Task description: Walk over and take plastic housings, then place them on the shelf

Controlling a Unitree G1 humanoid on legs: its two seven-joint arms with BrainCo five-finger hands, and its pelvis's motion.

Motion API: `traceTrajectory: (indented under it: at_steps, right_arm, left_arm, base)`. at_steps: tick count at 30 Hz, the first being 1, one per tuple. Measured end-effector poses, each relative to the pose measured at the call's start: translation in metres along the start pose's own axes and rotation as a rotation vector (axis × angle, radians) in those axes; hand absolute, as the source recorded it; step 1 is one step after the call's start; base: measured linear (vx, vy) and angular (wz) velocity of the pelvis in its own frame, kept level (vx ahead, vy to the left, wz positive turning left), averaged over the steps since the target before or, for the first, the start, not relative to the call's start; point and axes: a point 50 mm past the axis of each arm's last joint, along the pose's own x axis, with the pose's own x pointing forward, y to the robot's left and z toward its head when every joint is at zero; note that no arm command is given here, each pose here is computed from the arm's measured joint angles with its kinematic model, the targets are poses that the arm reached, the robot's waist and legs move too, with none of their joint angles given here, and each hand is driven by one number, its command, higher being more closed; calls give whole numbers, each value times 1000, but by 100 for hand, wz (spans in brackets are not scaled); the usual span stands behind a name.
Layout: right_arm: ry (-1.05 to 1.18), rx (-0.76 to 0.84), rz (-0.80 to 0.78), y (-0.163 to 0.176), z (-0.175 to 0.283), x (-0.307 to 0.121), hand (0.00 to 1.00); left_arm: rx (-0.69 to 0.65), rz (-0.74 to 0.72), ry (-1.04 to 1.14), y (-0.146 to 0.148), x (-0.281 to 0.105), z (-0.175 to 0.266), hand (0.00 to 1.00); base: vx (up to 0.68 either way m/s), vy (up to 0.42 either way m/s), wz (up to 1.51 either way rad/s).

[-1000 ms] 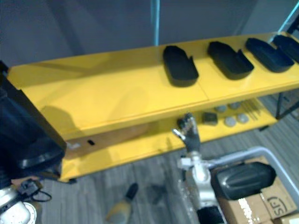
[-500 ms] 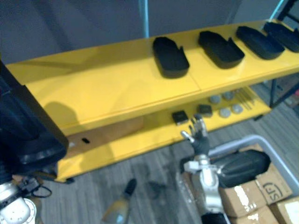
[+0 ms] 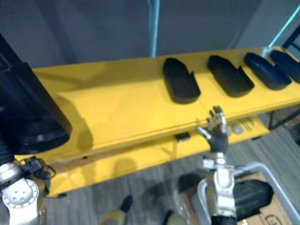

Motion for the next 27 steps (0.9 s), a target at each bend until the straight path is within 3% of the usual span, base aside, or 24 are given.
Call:
traceTrajectory:
  at_steps: [11, 18, 27]
  right_arm:
    - [-95, 56, 145, 5, 19, 13, 0]
    - [-140, 152, 410, 65, 23, 34, 0]
    - [1, 120, 404, 79, -10, 33, 0]
  left_arm:
    - [10, -31, -98, -12, 4, 17, 100]
    - [98, -7, -23, 0, -4, 7, 100]
    - [176, -35, 87, 28, -16, -8, 100]
  base:
    - [82, -27, -2]
    - [14, 8, 33]
    - [43, 60, 78]
